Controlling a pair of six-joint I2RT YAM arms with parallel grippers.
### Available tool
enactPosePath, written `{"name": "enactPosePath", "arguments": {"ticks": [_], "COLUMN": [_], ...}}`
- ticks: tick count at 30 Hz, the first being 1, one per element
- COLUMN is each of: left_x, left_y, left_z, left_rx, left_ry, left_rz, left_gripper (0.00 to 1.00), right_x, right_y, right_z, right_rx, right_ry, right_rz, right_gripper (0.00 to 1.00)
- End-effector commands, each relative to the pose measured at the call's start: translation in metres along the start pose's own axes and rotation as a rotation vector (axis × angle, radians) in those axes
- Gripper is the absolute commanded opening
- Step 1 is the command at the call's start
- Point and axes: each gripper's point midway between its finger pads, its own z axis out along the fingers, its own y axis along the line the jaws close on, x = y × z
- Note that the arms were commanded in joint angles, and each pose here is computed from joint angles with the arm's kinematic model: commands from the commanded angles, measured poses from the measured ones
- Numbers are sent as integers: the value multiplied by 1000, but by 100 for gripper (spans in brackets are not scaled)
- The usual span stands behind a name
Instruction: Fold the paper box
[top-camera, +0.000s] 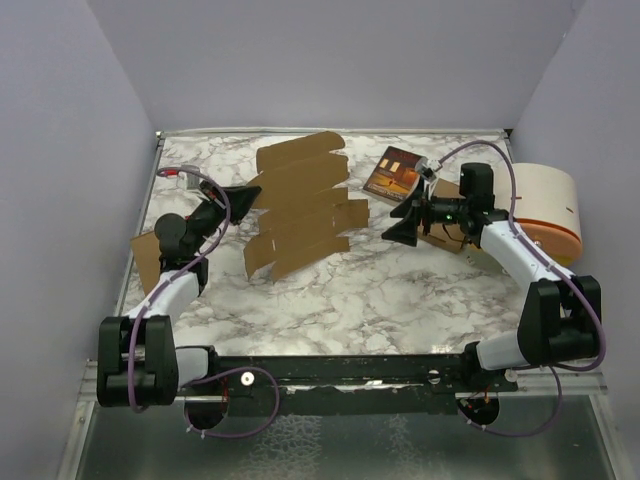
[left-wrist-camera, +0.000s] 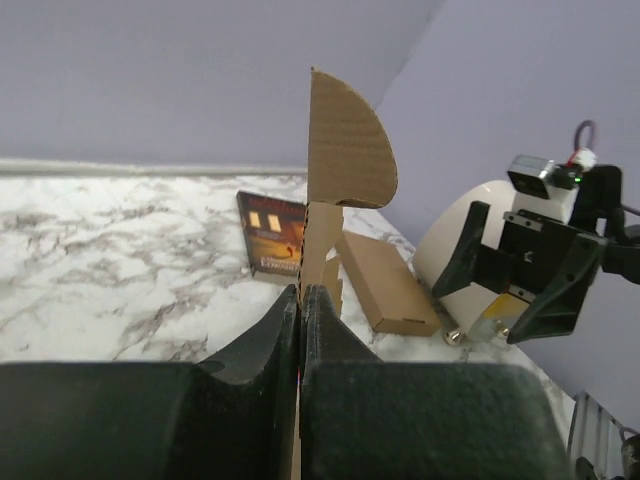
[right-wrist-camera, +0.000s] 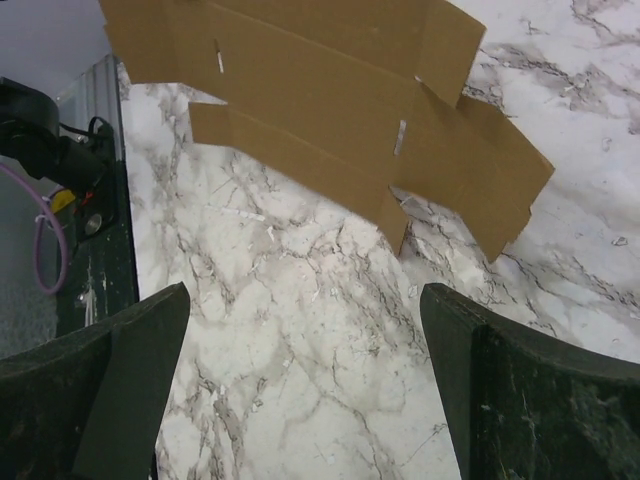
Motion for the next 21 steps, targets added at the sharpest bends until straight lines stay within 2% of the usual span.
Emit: {"name": "enactPosePath", "arguments": {"ticks": [1,9,14,18,21], "left_x": [-25,-23,-30,-35,-37], "left_y": [-48,-80,-102,-113,-119], "left_z": [-12,-21,-27,-30,-34], "left_rx": [144,291,395,422,432], "left_ry": [-95,-119,-138,-144,-149], "left_rz": [131,125,86,76,77], "left_gripper": [0,0,0,0,0], "right_x": [-13,-18,-44,-59,-56], "right_y": [7,-2,5,-1,7], "right_z": [-11,-19,-23,-22,-20], "right_rx": [-63,-18,-51,-47,-116], "right_ry": [-52,-61,-72,-93,-101], "right_rz": [-24,-86,-208,-258,-245], "right_gripper": [99,100,99,99,99]}}
